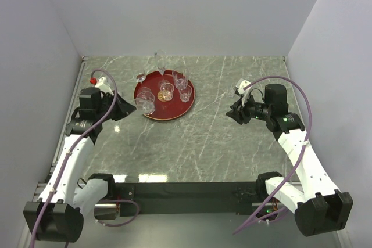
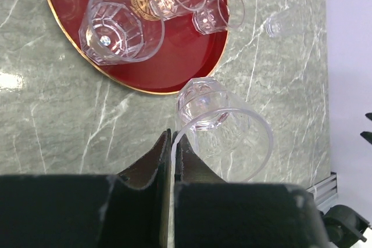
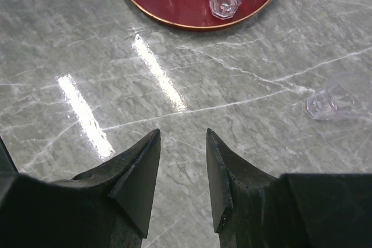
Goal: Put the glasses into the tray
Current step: Place the glass into the tray
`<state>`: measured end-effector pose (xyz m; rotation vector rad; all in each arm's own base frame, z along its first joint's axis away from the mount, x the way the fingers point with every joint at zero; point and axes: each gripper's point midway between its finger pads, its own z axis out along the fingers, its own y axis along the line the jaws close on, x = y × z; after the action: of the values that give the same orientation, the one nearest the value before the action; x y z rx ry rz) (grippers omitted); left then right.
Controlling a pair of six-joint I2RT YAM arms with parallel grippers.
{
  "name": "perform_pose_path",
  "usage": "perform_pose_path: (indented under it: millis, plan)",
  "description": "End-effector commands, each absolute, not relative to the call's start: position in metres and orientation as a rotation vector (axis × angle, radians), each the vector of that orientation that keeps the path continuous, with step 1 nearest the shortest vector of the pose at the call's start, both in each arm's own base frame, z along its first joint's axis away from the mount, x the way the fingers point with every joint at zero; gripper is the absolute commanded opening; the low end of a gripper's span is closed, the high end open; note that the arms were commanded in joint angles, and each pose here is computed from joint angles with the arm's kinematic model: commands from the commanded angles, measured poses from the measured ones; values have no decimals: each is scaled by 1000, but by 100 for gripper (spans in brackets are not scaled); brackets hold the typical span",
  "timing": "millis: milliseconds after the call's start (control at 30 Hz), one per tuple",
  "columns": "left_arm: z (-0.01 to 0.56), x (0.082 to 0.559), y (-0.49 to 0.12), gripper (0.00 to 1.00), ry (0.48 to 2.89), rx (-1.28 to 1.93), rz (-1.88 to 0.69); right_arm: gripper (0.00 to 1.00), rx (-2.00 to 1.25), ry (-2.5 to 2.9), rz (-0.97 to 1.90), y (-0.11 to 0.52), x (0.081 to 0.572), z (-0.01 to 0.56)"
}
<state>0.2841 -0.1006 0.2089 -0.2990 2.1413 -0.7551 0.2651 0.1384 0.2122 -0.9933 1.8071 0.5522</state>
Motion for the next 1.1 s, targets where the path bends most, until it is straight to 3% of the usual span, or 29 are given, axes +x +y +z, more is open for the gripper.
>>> perform_pose_path:
  millis: [0, 1067]
  plan:
    - [238, 290, -104, 1, 2051, -213, -735, 45, -992, 1797, 538, 136, 270, 211]
    - [227, 284, -149, 0, 2090, -38, -672, 45, -989, 1815, 535, 135, 272, 206]
